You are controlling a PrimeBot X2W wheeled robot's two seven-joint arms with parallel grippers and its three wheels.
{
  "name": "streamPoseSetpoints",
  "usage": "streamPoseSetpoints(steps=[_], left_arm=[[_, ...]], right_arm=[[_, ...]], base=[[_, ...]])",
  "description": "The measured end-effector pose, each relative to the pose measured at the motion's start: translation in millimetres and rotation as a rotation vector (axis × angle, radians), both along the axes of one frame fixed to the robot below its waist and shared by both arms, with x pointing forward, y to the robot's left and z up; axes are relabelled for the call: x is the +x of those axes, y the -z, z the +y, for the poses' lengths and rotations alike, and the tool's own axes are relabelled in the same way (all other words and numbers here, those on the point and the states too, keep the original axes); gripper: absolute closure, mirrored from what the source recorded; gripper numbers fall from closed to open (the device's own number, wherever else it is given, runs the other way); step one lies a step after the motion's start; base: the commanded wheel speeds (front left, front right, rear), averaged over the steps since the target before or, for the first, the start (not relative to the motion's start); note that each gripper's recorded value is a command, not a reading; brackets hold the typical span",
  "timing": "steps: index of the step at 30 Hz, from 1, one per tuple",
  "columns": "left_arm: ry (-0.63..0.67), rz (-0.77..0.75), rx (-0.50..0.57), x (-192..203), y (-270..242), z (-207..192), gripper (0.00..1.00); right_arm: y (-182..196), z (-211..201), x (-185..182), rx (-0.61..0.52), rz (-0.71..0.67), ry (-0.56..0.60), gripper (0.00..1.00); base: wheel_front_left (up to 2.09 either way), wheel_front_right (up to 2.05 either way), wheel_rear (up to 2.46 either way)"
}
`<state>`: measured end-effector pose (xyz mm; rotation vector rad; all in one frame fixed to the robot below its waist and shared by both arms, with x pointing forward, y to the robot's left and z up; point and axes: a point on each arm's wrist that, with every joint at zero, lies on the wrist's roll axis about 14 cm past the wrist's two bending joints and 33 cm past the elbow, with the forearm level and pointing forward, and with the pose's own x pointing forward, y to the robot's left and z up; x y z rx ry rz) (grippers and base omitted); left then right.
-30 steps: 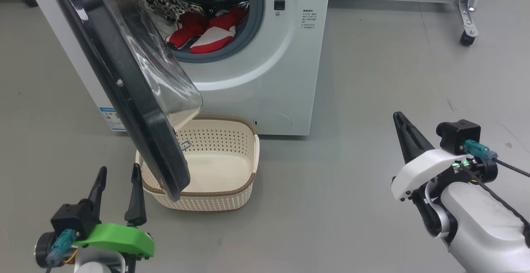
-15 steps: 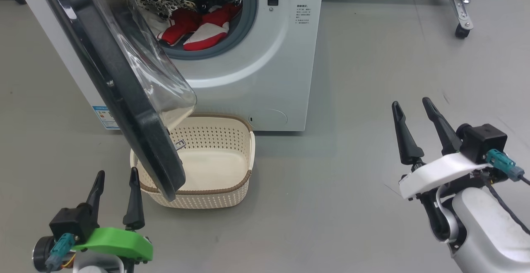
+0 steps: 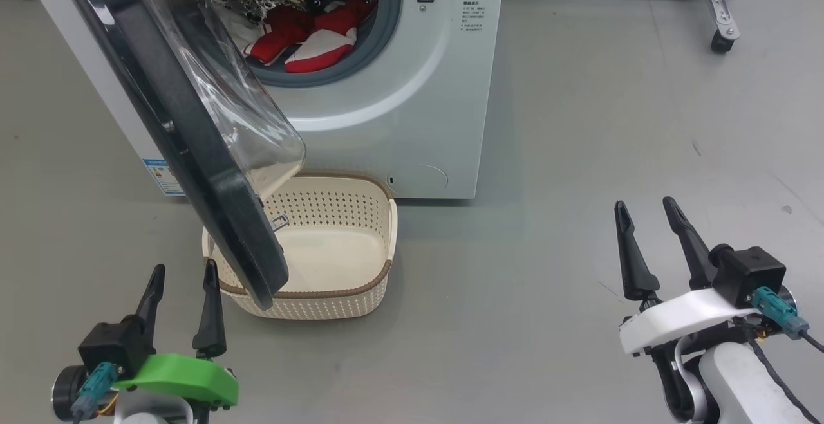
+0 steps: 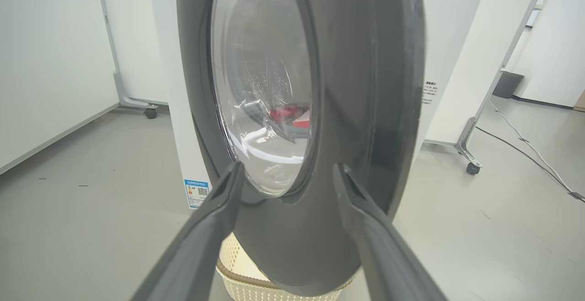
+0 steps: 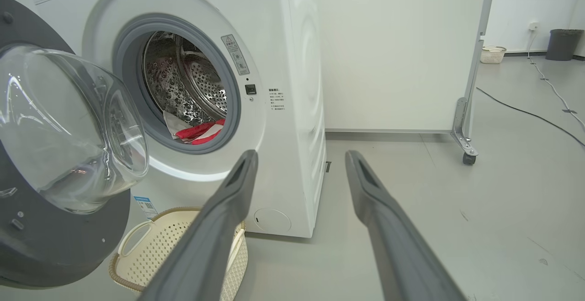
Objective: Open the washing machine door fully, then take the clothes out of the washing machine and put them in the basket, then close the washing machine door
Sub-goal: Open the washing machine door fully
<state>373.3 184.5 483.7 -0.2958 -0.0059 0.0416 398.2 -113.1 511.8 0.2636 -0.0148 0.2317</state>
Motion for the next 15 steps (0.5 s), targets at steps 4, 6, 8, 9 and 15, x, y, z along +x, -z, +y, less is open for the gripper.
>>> streamPoseSetpoints(steps=[4,6,8,9,15], left_arm=[[0.003,0.001,-0.002,-0.2,0.4,-0.3,0.00],[0.005,0.000,-0.002,-0.7,0.5,-0.4,0.00],[0.005,0.000,0.000,-1.1,0.5,-0.5,0.00],[0.005,0.000,0.000,-1.3,0.3,-0.4,0.00],[0.005,-0.004,0.002,-2.4,-1.1,-0.5,0.00]], right_arm=[[3.5,1.7,-5.3,-0.011,0.002,0.001,0.00],[4.2,3.6,-8.4,-0.004,0.004,0.003,0.00],[5.7,5.1,-11.1,-0.003,0.007,0.003,0.00],[6.4,5.7,-12.3,-0.005,0.008,0.002,0.00],[6.7,6.7,-17.5,-0.013,0.003,0.007,0.00]], base=[[0.00,0.00,0.00],[0.00,0.00,0.00],[0.00,0.00,0.00],[0.00,0.00,0.00],[0.00,0.00,0.00]])
